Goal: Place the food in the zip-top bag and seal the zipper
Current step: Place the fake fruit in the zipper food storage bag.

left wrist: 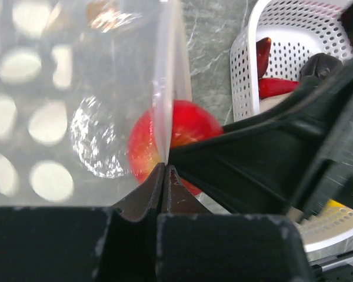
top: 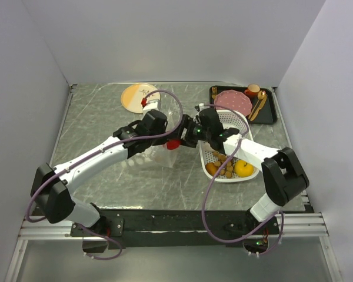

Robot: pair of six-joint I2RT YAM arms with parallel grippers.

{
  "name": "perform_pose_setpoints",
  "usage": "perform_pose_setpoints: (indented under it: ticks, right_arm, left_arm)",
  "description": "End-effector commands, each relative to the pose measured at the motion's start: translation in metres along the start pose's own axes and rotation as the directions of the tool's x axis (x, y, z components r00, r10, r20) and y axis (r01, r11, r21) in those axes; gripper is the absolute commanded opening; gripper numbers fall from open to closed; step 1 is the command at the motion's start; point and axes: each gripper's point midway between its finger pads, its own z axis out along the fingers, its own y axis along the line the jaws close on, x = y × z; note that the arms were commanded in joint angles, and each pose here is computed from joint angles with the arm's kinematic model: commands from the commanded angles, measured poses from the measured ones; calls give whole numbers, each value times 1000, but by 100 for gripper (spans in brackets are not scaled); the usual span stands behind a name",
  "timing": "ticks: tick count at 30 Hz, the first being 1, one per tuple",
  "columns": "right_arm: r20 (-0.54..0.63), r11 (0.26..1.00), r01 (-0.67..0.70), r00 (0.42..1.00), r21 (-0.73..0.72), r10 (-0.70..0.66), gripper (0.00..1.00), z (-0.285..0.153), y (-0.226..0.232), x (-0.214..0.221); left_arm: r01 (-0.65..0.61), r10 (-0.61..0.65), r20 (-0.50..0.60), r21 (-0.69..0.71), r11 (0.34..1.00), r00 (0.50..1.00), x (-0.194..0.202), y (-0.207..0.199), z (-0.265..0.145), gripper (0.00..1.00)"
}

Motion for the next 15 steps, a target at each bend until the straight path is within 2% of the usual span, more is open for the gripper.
perform_pose_setpoints:
  ticks: [1, 6, 10, 13, 14, 15]
  right_arm:
    - [136, 993, 111, 985, -34, -106, 0, -32, 36, -28]
    - [81, 986, 91, 994, -141, -80, 0, -26, 52, -18]
    - [44, 977, 55, 998, -205, -47, 0, -21, 55, -9]
    - [73, 991, 64, 996, -120, -56, 0, -17, 42, -15]
    - [50, 998, 46, 998, -37, -44, 0, -17, 26, -9]
    - [101, 998, 54, 993, 36, -57, 0, -17, 15, -20]
  left_arm:
    - [-10, 9, -21, -53, 999, 1000, 8, 9, 5, 1]
    - [16, -15, -20, 33, 999, 1000, 8, -8, 6, 1]
    - [18, -16, -29, 49, 999, 999, 8, -12, 7, 1]
    - [22, -20, -30, 62, 998, 999, 8, -14, 4, 1]
    - [23, -22, -27, 56, 998, 999, 7, -13, 3, 1]
    - [23, -22, -22, 52, 998, 1000, 6, -12, 3, 1]
